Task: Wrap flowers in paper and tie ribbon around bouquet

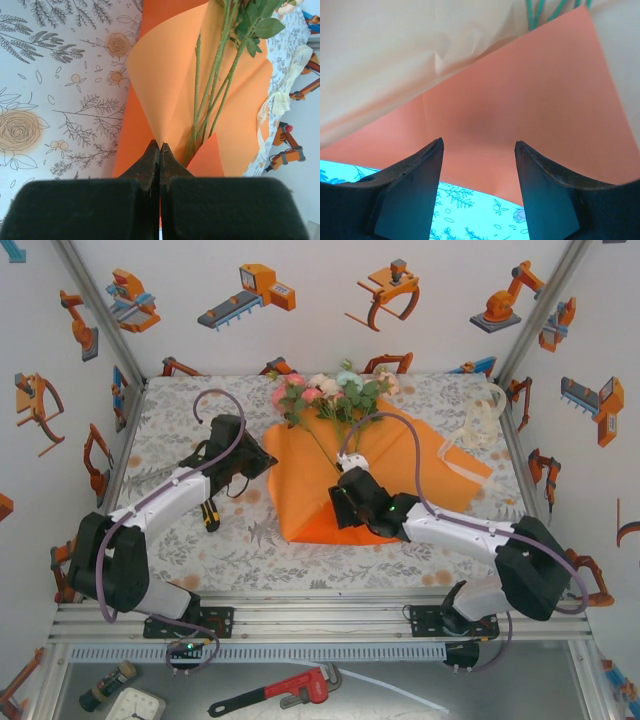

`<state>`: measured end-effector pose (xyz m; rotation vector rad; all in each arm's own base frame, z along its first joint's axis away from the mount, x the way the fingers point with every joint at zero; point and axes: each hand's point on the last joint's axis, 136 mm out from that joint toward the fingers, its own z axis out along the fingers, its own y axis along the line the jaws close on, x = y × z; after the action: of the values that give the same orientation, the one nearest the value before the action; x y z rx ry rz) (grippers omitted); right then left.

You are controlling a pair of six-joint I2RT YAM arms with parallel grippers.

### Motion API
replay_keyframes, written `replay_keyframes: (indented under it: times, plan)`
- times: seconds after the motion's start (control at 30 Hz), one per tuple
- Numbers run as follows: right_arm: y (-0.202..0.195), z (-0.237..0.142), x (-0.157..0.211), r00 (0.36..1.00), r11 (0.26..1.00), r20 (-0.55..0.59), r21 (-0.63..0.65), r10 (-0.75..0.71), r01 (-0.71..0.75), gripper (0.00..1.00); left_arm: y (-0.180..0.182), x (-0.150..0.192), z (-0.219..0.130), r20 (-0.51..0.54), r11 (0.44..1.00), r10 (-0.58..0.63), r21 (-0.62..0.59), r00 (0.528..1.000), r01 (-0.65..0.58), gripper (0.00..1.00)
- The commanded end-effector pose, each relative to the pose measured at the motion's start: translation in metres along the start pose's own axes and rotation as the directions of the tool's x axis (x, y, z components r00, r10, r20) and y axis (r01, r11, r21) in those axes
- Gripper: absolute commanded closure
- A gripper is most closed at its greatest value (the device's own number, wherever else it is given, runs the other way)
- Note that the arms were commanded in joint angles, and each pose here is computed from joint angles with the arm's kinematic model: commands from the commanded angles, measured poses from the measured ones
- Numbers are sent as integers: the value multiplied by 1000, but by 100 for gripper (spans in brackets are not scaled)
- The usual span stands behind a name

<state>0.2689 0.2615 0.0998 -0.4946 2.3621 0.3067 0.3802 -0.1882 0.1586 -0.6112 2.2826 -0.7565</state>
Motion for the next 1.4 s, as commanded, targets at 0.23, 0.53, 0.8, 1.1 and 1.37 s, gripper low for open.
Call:
replay_keyframes:
  times: [0.23,0.53,0.8,1.1,1.37]
  plan:
    - [9,37,30,990,997,-117,-20,-73,71,43,7,6,-1,-10,1000,-11,-27,1000,11,100]
    - [7,44,37,988,997,-134,0,-74,75,42,-15,8,-12,-40,991,-121,48,992,123,100]
    - [23,8,10,998,994,-60,-105,-12,6,42,-37,2,-7,-51,985,-158,70,986,161,100]
    - [14,49,-8,999,1000,-36,4,25,-24,42,-36,4,-8,-38,988,-144,49,989,146,100]
    - [15,50,-10,999,1000,-30,0,22,-22,42,-55,-2,-13,-35,978,-182,96,983,184,100]
